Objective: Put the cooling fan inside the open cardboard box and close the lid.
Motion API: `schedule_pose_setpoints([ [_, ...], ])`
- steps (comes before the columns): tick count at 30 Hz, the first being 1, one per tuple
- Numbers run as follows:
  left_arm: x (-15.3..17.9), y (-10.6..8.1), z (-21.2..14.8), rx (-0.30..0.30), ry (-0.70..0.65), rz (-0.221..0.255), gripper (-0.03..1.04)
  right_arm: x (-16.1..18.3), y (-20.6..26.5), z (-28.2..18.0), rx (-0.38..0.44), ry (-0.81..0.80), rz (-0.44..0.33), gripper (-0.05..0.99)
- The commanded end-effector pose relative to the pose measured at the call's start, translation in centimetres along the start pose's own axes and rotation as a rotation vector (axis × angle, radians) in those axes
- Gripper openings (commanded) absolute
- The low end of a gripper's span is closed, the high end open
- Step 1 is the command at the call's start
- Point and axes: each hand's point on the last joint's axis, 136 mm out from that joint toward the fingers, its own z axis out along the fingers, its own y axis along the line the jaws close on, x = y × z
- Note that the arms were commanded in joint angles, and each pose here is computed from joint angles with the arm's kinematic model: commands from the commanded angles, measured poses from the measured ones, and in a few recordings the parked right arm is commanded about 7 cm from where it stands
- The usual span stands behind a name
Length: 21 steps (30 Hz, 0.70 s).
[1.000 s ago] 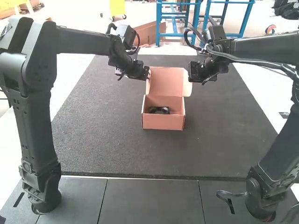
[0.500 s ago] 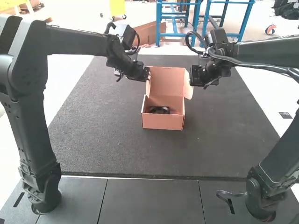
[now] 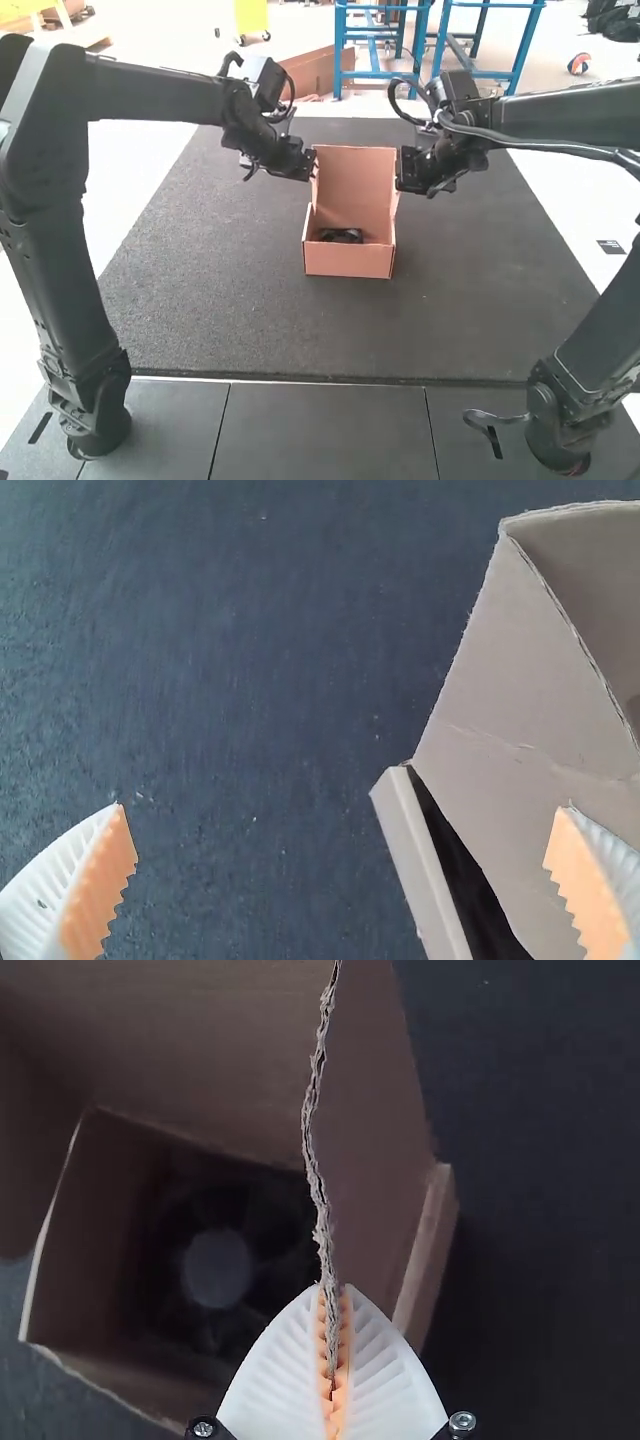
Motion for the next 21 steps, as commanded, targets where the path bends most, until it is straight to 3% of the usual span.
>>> schedule_pose_setpoints([
  [1,-1.0,-0.7,-1.8,0.018,-0.049,0.005,0.97,0.6,1.1,-0.5,-0.026,0.004,-0.008,-0.01],
  [13,0.2,-0.5,-2.2,0.016,-0.033,0.007,0.97,2.6,1.5,0.2,-0.030,0.049,-0.026,-0.01],
  [21,2.0,-0.3,-3.3,0.013,-0.005,0.016,0.97,5.1,1.2,0.6,0.007,0.113,-0.114,-0.01],
])
